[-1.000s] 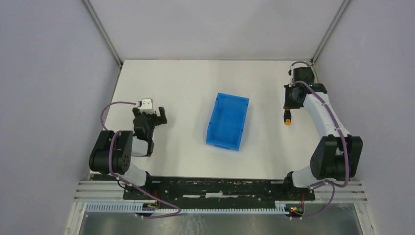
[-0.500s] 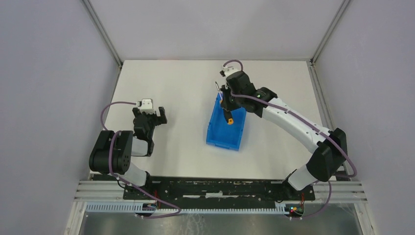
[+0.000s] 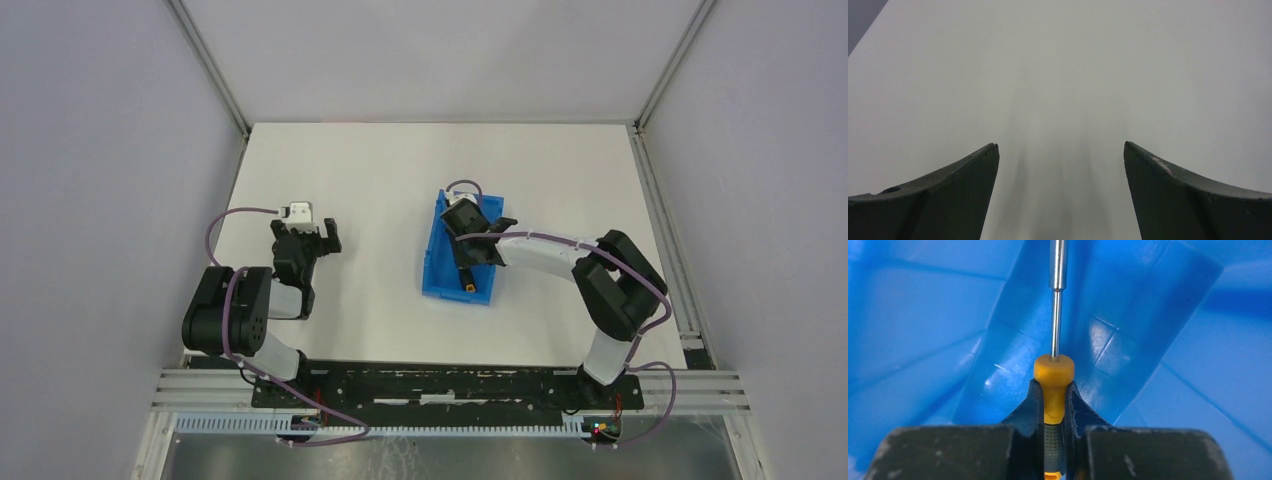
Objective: Put the screwdriver in the bin
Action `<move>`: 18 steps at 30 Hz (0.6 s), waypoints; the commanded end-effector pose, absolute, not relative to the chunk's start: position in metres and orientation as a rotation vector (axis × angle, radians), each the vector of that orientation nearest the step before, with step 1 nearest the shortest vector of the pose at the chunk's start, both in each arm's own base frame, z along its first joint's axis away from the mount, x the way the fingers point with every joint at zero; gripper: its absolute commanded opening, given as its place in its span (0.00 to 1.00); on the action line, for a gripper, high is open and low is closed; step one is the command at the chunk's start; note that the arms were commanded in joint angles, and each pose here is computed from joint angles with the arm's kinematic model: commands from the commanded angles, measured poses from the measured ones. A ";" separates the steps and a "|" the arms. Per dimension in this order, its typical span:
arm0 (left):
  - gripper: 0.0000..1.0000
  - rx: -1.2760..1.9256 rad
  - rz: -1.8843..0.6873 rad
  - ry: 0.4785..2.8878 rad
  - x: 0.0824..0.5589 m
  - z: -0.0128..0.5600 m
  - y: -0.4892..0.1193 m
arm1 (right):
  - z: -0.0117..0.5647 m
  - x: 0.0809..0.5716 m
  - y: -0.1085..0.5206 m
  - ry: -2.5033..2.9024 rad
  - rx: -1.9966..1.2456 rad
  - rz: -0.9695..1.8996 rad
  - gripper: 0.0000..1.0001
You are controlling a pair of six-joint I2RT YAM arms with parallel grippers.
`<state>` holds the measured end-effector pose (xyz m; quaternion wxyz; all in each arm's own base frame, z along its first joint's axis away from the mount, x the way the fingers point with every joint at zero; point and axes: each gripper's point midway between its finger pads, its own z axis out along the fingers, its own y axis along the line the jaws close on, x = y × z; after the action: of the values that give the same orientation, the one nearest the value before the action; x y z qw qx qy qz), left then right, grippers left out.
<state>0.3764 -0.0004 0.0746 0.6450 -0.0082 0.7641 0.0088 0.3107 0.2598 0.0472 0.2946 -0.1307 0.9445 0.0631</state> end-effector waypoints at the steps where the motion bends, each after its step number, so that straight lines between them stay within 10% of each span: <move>1: 1.00 -0.037 0.001 1.693 0.380 0.088 -0.001 | 0.051 0.329 0.269 2.430 -0.261 0.182 0.17; 7: 1.00 -0.037 0.001 1.695 0.380 0.087 -0.001 | 0.074 0.335 0.274 2.389 -0.275 0.187 0.52; 15: 1.00 -0.036 0.000 1.694 0.380 0.088 -0.001 | 0.207 0.341 0.273 2.137 -0.275 0.258 0.65; 18: 1.00 -0.036 0.002 1.694 0.380 0.088 -0.001 | 0.253 0.331 0.254 2.026 -0.293 0.257 0.98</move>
<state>0.3764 -0.0004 0.0745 0.6448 -0.0082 0.7642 0.0088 0.3327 0.2749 0.1618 0.4208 -0.1242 0.8933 0.0975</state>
